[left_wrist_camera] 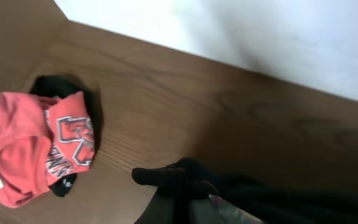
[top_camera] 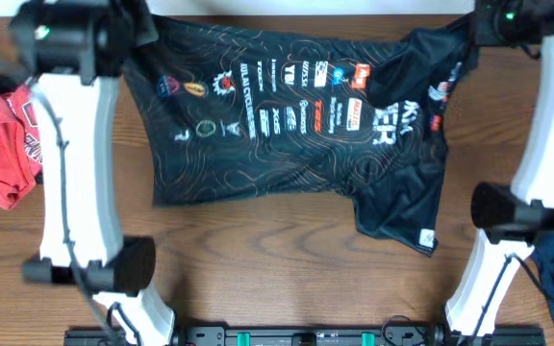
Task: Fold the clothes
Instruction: 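Lay the shirt flat, back side up, and release both grippers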
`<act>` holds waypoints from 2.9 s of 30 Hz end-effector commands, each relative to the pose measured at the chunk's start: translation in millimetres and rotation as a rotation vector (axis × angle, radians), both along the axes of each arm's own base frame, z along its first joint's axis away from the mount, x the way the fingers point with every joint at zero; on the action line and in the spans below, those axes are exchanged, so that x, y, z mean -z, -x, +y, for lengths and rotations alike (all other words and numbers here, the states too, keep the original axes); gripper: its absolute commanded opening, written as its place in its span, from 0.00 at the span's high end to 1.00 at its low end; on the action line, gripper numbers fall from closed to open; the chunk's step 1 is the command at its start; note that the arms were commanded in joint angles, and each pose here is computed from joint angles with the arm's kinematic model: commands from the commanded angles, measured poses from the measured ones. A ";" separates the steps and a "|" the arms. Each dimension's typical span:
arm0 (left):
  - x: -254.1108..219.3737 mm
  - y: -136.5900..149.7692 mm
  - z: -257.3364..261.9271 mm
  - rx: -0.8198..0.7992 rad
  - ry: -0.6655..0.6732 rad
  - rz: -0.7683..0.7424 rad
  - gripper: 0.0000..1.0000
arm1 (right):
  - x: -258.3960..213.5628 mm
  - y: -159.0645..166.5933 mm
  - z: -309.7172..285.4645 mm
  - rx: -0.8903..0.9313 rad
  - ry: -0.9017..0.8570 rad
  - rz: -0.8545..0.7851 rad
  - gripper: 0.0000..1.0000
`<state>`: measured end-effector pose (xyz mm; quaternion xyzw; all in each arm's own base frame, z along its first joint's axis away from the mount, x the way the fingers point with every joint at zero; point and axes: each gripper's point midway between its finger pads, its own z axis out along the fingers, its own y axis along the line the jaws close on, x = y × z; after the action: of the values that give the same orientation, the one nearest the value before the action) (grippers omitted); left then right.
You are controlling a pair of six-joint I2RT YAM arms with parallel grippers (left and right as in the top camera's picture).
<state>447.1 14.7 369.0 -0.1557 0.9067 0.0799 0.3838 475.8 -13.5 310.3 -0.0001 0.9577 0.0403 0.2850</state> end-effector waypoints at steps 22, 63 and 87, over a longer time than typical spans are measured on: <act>166.1 -119.9 40.5 -0.085 -0.034 0.159 0.94 | 120.5 -100.0 3.9 -0.024 -0.066 0.031 0.99; 306.8 -89.3 46.1 -0.097 0.173 0.525 0.94 | 206.1 -77.2 41.6 -0.074 -0.142 0.291 0.99; 298.3 -67.8 28.9 -0.018 0.231 0.607 0.62 | 185.4 -78.6 36.1 -0.068 -0.139 0.247 0.28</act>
<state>511.4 41.1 49.2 -0.1896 0.9801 0.0263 0.0520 550.8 26.4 98.4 -0.0070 0.9841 0.1191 0.1318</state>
